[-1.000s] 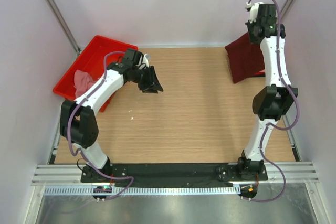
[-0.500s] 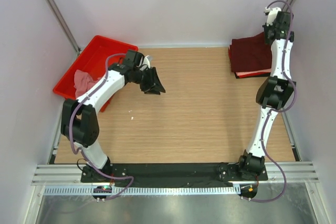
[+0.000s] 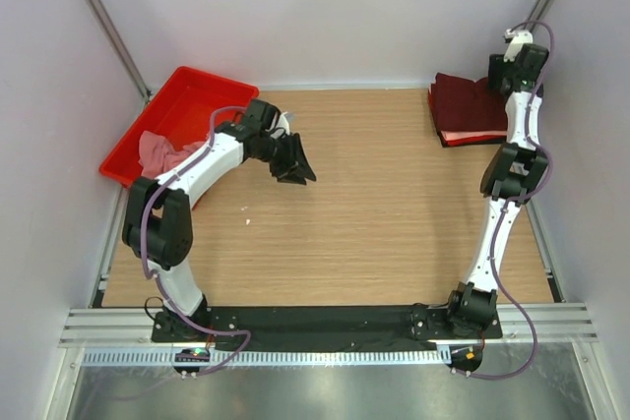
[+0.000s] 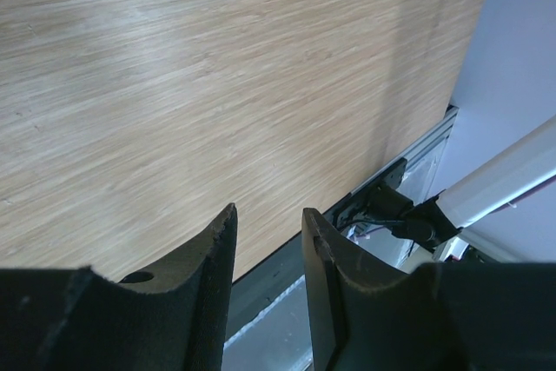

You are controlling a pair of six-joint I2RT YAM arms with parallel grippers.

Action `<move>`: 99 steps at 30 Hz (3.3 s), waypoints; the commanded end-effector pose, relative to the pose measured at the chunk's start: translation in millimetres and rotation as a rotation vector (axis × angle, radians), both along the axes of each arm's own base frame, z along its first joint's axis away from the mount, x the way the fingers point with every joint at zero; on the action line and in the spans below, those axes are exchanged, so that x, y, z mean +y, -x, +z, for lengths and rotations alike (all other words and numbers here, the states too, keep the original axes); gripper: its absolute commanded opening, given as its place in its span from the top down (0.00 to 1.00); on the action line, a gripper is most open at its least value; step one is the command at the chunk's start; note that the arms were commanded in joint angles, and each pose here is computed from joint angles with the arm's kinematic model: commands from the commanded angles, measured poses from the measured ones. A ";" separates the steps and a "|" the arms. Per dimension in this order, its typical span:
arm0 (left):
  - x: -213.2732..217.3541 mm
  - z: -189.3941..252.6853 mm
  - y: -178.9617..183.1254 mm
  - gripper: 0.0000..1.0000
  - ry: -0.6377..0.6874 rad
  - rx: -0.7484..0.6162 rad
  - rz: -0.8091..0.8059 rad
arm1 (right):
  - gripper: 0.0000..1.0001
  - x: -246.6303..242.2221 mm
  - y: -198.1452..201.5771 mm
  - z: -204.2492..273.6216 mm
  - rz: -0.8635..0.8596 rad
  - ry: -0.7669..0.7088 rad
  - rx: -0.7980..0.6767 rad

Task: Fold and stack the t-shirts
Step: Neatly place the folded tshirt to the corner

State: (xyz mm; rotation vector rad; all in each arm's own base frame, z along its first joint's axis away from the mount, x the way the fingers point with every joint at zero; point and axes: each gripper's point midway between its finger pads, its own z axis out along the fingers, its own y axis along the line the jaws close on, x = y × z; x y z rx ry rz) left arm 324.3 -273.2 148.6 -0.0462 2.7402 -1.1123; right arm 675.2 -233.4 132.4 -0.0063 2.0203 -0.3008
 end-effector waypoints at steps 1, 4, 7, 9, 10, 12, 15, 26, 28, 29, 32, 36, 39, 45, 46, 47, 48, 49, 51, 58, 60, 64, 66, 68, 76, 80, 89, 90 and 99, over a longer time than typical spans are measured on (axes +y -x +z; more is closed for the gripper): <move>-5.5 10.8 -3.4 0.62 0.032 -0.034 -0.011 | 0.22 2.9 -4.1 90.0 -0.027 0.015 -0.191; -4.7 17.3 -5.7 0.62 0.034 -0.055 -0.007 | 0.16 15.2 7.7 113.4 -0.055 -0.065 -0.242; -5.0 21.3 -6.2 0.62 0.036 -0.069 -0.006 | 0.26 32.7 17.3 113.9 -0.083 -0.159 -0.240; -4.9 22.4 -6.4 0.62 0.040 -0.070 -0.005 | 0.37 46.8 19.4 104.8 -0.093 -0.264 -0.215; -5.6 23.9 -5.5 0.62 0.043 -0.072 -0.008 | 0.41 54.9 17.9 100.6 -0.081 -0.311 -0.209; -5.2 24.6 -5.2 0.61 0.045 -0.078 -0.007 | 0.50 74.3 13.6 86.1 -0.022 -0.397 -0.189; -5.9 25.8 -4.4 0.61 0.053 -0.078 -0.008 | 0.51 101.1 5.3 73.5 0.026 -0.538 -0.198; -8.9 33.5 -1.2 0.61 0.078 -0.091 -0.023 | 0.72 91.6 12.8 28.2 -0.045 -0.822 -0.271; -8.7 34.0 -1.3 0.61 0.078 -0.092 -0.022 | 0.72 86.4 15.5 26.2 -0.021 -0.868 -0.263; -9.8 33.7 -0.8 0.61 0.078 -0.091 -0.021 | 0.73 86.6 16.0 22.9 -0.022 -0.898 -0.258; -11.3 34.9 -0.8 0.61 0.075 -0.102 -0.023 | 0.73 88.2 20.6 35.1 0.026 -0.951 -0.282; -12.0 37.3 -0.5 0.61 0.078 -0.108 -0.026 | 0.73 97.2 24.4 61.6 0.051 -1.055 -0.318; -13.3 37.2 0.4 0.60 0.074 -0.112 -0.028 | 0.73 103.6 29.7 87.9 0.066 -1.223 -0.390; -18.6 35.7 6.8 0.60 0.069 -0.112 -0.047 | 0.80 83.5 51.5 84.9 -0.014 -1.547 -0.626; -19.2 36.5 7.1 0.60 0.071 -0.115 -0.049 | 0.82 84.6 53.9 80.3 -0.013 -1.579 -0.630; -19.2 36.4 7.1 0.61 0.070 -0.116 -0.050 | 0.83 82.1 54.4 75.5 -0.032 -1.610 -0.644; -20.4 36.1 7.9 0.60 0.072 -0.115 -0.053 | 0.83 82.2 56.1 69.5 -0.041 -1.637 -0.646; -20.5 36.8 8.6 0.61 0.074 -0.114 -0.055 | 0.85 82.0 57.8 69.4 -0.030 -1.655 -0.664; -21.7 37.1 9.9 0.61 0.076 -0.113 -0.060 | 0.85 78.7 60.6 58.6 -0.059 -1.705 -0.671; -20.6 42.1 9.7 0.60 0.078 -0.126 -0.059 | 0.85 84.8 71.8 42.7 -0.109 -1.715 -0.602; -21.1 44.5 8.1 0.60 0.080 -0.132 -0.058 | 0.85 89.2 75.7 62.0 -0.075 -1.691 -0.602; -19.7 56.9 3.2 0.60 0.072 -0.168 -0.044 | 0.83 101.8 91.4 85.6 -0.067 -1.660 -0.551; -19.8 66.1 -0.8 0.61 0.072 -0.193 -0.038 | 0.83 109.7 101.8 90.3 -0.067 -1.647 -0.532; -18.7 72.0 -4.1 0.60 0.064 -0.210 -0.026 | 0.82 121.6 112.2 106.9 -0.054 -1.626 -0.501; 0.6 134.0 -33.5 0.63 0.028 -0.483 0.116 | 0.66 236.5 181.6 107.3 -0.060 -1.319 -0.135; 17.4 161.4 -31.5 0.61 0.026 -0.593 0.197 | 0.48 276.1 247.3 129.6 -0.003 -0.938 -0.029; 48.3 181.4 7.5 0.25 0.034 -0.747 0.220 | 0.00 311.7 354.7 155.0 0.154 -0.744 0.062; 53.3 182.3 10.8 0.00 0.036 -0.759 0.239 | 0.00 311.3 366.0 159.4 0.161 -0.741 0.057; 68.2 200.8 45.2 0.00 0.107 -0.850 0.251 | 0.00 311.3 409.6 161.6 0.181 -0.744 0.059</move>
